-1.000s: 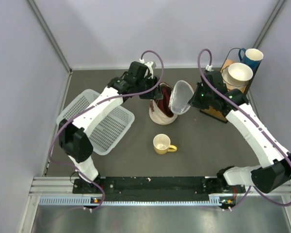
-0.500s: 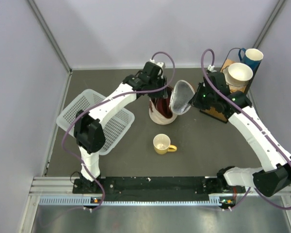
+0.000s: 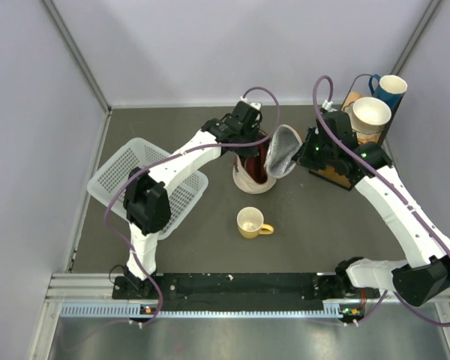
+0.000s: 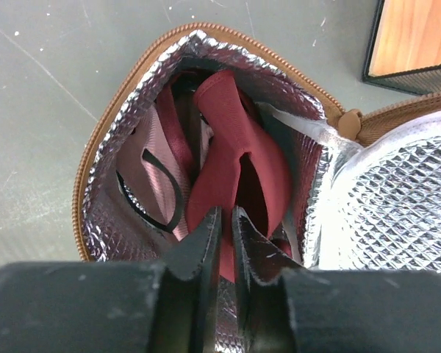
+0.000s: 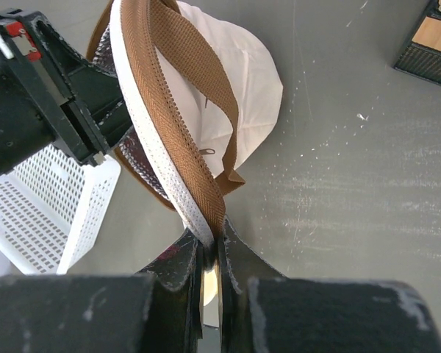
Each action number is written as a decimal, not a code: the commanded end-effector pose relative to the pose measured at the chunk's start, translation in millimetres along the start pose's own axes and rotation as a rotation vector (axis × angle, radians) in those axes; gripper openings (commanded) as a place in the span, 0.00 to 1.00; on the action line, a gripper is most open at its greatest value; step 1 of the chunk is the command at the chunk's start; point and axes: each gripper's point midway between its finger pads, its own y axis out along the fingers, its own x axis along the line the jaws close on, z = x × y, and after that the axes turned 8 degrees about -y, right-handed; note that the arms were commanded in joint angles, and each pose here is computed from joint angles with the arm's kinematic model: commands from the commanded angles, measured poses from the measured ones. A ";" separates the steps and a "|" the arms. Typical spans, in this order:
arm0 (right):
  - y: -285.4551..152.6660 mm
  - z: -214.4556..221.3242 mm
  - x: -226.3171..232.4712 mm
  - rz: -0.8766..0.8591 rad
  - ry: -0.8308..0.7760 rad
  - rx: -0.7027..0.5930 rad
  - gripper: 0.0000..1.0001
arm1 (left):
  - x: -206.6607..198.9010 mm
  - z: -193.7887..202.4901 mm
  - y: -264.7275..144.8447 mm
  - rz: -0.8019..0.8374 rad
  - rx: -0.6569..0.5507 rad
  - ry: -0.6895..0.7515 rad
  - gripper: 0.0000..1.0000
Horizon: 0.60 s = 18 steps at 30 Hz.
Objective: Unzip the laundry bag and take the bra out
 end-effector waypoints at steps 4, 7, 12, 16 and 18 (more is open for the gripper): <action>-16.4 -26.3 15.7 -0.067 -0.006 -0.105 0.00 | -2.0 -18.8 -12.2 -0.028 -0.058 0.053 0.26; -15.4 -27.8 16.6 -0.068 -0.006 -0.108 0.00 | 1.3 -12.1 -5.7 -0.035 -0.037 0.056 0.26; -14.4 -25.8 18.4 -0.081 -0.014 -0.097 0.00 | 2.8 -3.8 3.2 -0.045 -0.017 0.062 0.26; -13.7 -24.6 20.2 -0.091 -0.018 -0.093 0.00 | -1.5 0.6 7.3 -0.022 0.003 0.065 0.26; -13.8 -23.6 20.1 -0.093 -0.020 -0.092 0.00 | -3.5 2.1 8.5 -0.014 0.010 0.066 0.29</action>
